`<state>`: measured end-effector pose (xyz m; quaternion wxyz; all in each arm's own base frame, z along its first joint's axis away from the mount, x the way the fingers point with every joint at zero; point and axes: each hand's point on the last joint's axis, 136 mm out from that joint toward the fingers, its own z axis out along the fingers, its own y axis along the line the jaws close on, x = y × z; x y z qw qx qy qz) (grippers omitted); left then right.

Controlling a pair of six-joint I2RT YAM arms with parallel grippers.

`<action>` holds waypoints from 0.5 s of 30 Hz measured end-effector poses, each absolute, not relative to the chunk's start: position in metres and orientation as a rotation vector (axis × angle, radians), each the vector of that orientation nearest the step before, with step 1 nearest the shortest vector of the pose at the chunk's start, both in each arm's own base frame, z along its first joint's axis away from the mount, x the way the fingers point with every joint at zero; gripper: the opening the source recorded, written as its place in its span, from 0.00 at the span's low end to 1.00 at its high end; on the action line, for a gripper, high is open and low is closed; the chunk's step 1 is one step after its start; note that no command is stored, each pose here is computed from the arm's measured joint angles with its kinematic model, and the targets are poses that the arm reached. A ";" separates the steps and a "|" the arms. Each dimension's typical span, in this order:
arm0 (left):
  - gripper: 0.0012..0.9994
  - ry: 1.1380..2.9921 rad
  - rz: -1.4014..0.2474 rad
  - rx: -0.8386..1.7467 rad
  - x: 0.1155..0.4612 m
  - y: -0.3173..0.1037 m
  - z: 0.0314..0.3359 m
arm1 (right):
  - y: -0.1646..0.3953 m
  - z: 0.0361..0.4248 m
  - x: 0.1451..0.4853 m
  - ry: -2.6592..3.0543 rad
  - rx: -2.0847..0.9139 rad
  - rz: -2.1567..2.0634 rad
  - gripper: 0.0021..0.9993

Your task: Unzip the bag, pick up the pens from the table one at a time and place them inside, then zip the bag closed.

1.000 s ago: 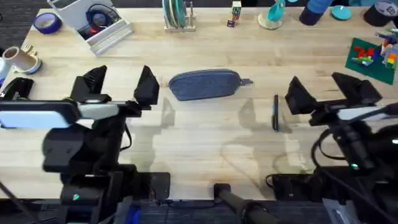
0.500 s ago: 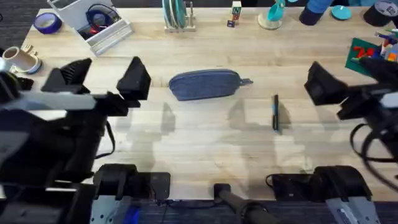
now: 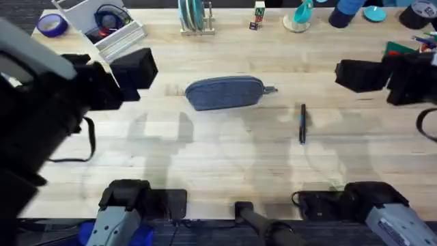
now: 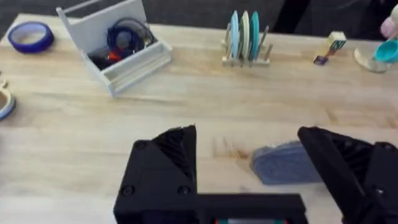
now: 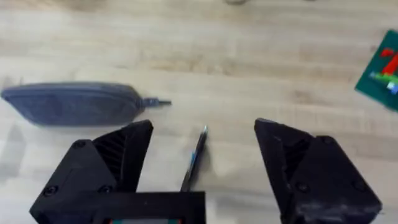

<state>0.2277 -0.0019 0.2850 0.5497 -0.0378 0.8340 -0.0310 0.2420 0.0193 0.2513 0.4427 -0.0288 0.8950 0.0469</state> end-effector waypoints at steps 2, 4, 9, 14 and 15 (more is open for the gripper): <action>0.99 2.019 -0.074 -0.091 0.229 -0.002 0.287 | 0.020 0.249 0.244 2.285 -0.070 0.122 1.00; 0.99 2.066 -0.080 -0.088 0.230 -0.004 0.289 | 0.020 0.248 0.246 2.344 -0.067 0.125 1.00; 0.99 2.180 -0.100 -0.082 0.234 -0.007 0.291 | 0.020 0.245 0.254 2.449 -0.062 0.131 1.00; 0.99 2.312 -0.120 -0.039 0.237 -0.013 0.282 | 0.020 0.244 0.265 2.501 -0.060 0.135 1.00; 0.99 2.338 -0.125 -0.024 0.238 -0.015 0.280 | 0.020 0.244 0.266 2.508 -0.060 0.135 1.00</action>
